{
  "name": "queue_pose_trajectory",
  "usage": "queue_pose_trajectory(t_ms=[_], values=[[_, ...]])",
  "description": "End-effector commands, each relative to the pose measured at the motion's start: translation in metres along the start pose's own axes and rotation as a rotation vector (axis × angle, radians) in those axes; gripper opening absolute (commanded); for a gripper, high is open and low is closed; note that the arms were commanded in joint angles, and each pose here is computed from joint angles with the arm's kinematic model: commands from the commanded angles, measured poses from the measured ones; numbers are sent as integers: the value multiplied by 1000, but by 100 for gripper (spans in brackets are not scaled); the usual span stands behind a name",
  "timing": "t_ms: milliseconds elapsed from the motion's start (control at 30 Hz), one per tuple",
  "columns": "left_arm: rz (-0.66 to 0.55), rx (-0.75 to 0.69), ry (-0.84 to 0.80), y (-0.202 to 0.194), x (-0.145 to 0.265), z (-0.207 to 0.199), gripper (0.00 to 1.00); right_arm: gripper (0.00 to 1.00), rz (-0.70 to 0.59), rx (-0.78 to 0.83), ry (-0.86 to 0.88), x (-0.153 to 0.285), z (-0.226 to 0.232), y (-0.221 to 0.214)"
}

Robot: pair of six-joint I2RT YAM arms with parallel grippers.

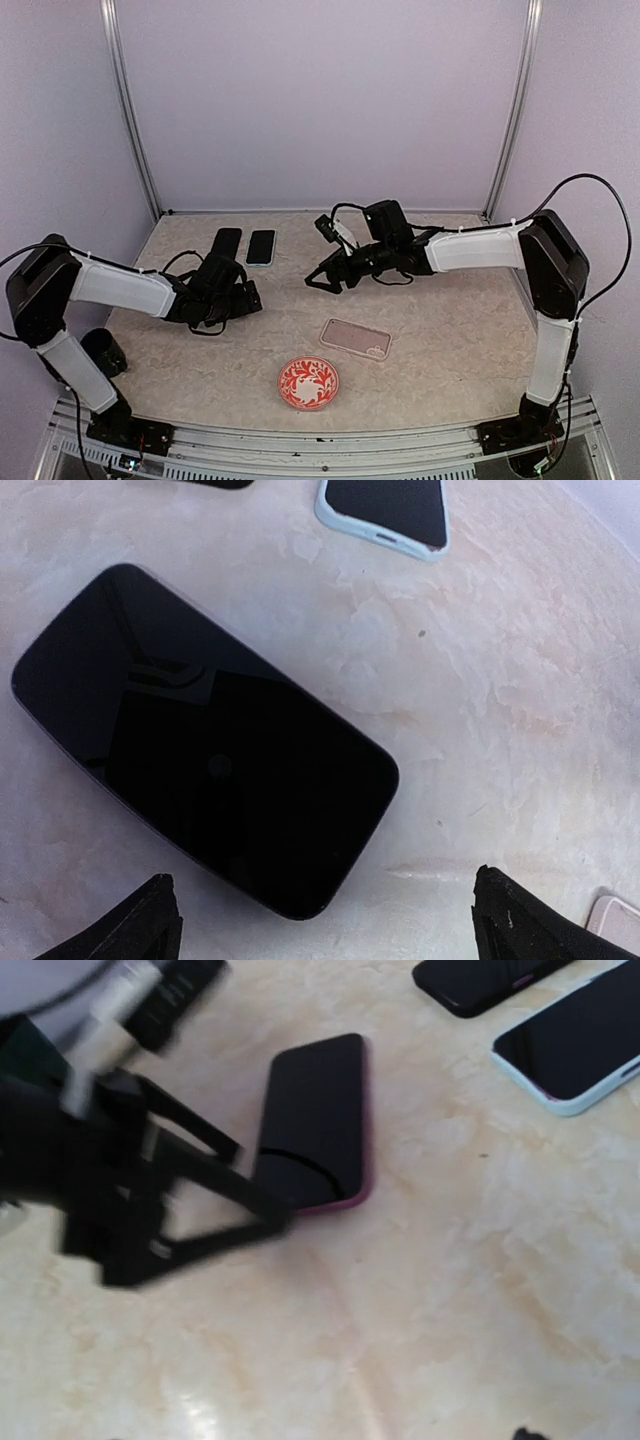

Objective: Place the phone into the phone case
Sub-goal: Move the phone to the center of the board.

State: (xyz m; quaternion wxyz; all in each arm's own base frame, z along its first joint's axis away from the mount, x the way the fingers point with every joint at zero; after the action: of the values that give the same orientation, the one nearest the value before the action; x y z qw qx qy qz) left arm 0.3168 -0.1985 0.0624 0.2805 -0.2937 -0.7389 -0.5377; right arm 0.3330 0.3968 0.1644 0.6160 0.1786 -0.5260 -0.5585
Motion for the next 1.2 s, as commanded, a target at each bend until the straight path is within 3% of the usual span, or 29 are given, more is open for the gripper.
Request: queue_pose_trajectory(t_ms=[0, 300, 433, 833, 1167], values=[[-64, 22, 23, 30, 24, 16, 99, 82, 2, 91, -14, -18, -7, -4], [-173, 75, 128, 89, 22, 74, 99, 86, 50, 195, -25, -47, 5, -16], [-164, 94, 148, 95, 1, 89, 99, 99, 43, 223, -33, -49, 13, -13], [-88, 59, 59, 90, -54, 85, 99, 100, 62, 265, -61, -51, 19, -21], [-26, 36, -28, 69, -58, 68, 99, 100, 86, 279, -59, -54, 17, -29]])
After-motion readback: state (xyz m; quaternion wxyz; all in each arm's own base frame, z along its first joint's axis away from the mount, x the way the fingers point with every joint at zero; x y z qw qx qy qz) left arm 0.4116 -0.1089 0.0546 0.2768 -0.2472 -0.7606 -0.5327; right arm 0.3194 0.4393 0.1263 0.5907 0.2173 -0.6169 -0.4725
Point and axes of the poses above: each gripper's point midway between its finger pads, its own x axis back along the fingers, its own z axis along the line the jaws close on, y = z × x, the point moved 3 cm from there along x, back along the fingers, and after that the axes turned 4 degrees about -x, right-handed, at the moved point
